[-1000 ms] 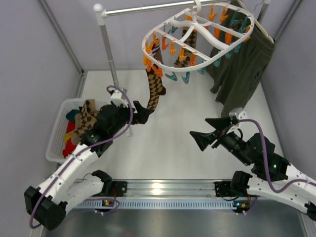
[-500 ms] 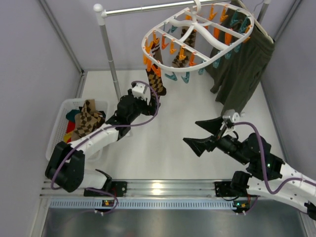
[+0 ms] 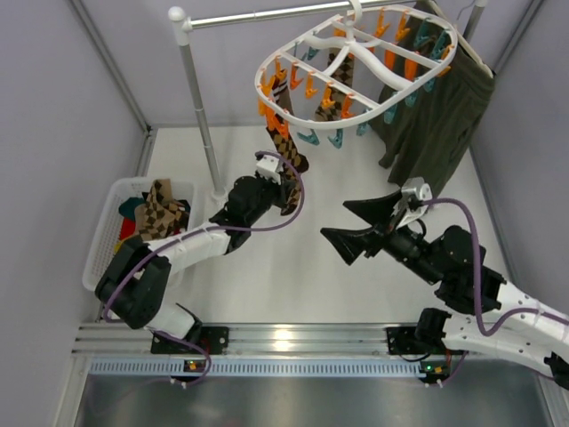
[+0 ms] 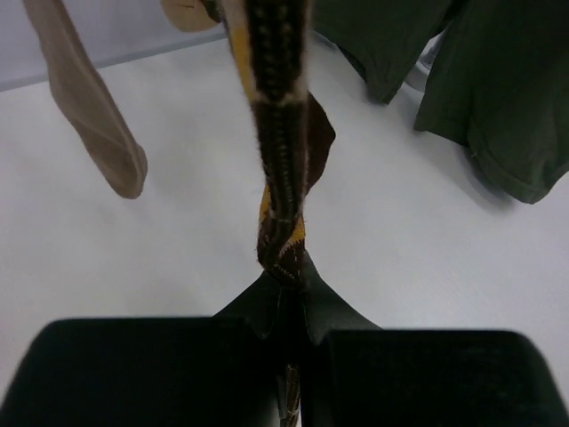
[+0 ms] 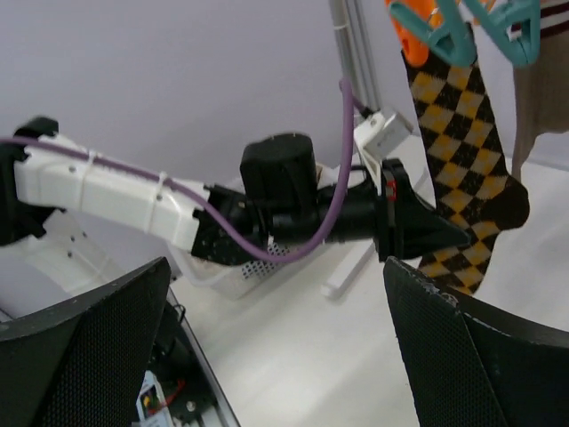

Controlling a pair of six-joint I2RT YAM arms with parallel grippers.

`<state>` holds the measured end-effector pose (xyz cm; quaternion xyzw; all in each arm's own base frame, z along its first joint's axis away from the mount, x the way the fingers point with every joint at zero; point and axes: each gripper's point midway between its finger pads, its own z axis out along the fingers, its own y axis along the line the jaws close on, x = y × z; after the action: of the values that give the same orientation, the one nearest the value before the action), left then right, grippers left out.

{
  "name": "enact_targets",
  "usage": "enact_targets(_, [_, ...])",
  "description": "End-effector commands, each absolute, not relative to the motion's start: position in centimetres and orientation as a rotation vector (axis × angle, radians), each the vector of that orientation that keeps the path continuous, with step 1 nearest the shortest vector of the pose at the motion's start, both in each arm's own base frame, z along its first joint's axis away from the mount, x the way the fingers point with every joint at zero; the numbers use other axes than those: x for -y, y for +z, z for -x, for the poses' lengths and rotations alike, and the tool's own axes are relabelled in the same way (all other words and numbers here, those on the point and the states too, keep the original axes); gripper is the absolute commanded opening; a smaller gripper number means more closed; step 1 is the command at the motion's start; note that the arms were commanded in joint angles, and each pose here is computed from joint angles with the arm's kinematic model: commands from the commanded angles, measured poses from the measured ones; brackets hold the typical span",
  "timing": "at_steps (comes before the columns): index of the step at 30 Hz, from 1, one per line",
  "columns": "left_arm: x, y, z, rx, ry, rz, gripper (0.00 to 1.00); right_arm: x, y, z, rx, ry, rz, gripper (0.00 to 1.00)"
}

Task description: Remove the socks clipped to the hanger

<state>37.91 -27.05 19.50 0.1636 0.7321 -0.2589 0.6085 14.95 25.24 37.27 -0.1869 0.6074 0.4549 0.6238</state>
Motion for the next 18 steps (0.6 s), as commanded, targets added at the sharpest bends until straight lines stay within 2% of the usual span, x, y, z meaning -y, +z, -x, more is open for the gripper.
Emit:
enact_targets(1, [28.1, 23.7, -37.8, -1.571, -0.573, -0.242, 0.00, -24.3, 44.4, -15.9, -1.285, 1.096, 0.269, 1.00])
enact_targets(4, [29.0, 24.4, -36.7, -1.558, -0.486, -0.179, 0.00, -23.9, 46.4, -17.6, -1.341, 1.018, 0.194, 1.00])
enact_targets(5, [29.2, 24.3, -36.5, -1.561, -0.440, -0.167, 0.00, -24.8, 45.0, -18.4, -1.414, 0.977, 0.206, 0.99])
enact_targets(8, [30.7, 24.2, -35.4, -1.570, -0.336, -0.118, 0.00, -25.6, 46.8, -18.7, -1.404, 0.993, 0.196, 0.99])
enact_targets(14, [35.5, 23.7, -33.7, -1.584, -0.252, -0.152, 0.00, -26.8, 51.3, -14.6, -1.209, 1.191, 0.375, 0.99])
enact_targets(15, [36.2, 23.5, -33.5, -1.585, -0.255, -0.171, 0.00, -27.2, 49.6, -14.9, -1.304, 1.150, 0.408, 0.99])
enact_targets(16, [37.1, 23.6, -33.1, -1.580, -0.263, -0.188, 0.00, -26.0, 51.9, -15.5, -1.289, 1.096, 0.370, 0.99])
enact_targets(18, [38.3, 23.9, -33.3, -1.568, -0.204, -0.201, 0.00, -27.0, 50.8, -17.1, -1.375, 1.009, 0.385, 0.99])
